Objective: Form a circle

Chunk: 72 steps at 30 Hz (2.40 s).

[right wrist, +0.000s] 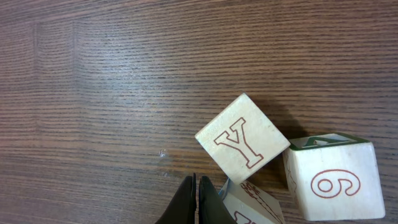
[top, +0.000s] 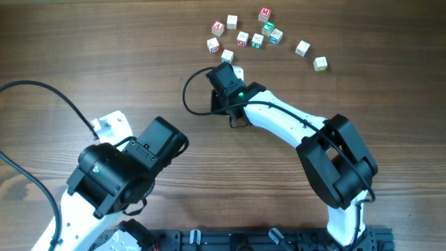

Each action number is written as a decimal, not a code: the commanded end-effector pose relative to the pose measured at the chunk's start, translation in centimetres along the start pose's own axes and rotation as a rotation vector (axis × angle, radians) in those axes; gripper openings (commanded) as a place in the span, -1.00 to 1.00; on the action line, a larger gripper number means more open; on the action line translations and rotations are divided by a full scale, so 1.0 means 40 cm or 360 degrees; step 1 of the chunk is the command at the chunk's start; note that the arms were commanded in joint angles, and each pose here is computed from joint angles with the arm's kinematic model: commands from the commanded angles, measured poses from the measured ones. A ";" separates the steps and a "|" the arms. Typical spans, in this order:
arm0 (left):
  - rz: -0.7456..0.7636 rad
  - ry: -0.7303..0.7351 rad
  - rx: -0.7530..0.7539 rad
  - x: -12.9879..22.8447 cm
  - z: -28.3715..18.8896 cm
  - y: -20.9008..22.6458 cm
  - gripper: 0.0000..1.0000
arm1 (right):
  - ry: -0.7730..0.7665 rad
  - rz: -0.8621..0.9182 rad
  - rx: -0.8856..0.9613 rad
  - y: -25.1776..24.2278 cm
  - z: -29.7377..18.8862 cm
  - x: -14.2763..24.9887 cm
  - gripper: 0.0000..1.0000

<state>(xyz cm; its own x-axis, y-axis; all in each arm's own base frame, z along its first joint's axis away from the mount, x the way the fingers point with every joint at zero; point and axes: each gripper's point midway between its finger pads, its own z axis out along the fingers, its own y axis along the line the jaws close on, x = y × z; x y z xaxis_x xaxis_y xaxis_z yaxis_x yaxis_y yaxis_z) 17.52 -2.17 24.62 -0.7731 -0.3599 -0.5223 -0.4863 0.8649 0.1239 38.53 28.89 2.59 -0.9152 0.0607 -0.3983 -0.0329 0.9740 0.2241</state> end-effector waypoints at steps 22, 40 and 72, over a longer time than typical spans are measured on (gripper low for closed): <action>-0.0021 -0.0009 -0.0003 -0.001 0.000 0.003 1.00 | -0.0007 0.0018 0.0043 -0.008 0.010 0.003 -0.91; -0.0021 -0.0009 -0.0002 -0.001 0.000 0.003 1.00 | -0.0013 0.0018 0.0045 -0.009 0.010 0.001 -0.91; -0.0021 -0.0009 -0.0002 -0.001 0.000 0.003 1.00 | -0.0191 0.0540 0.0281 -0.252 -0.107 -0.073 -0.91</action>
<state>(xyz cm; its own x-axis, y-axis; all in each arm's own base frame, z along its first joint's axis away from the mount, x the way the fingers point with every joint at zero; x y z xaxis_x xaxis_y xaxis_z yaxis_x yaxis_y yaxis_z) 17.52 -2.17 24.62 -0.7731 -0.3599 -0.5223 -0.4863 0.8649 0.1239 39.83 19.72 8.31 -0.8105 0.3277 -0.4855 0.2709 0.9446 0.1852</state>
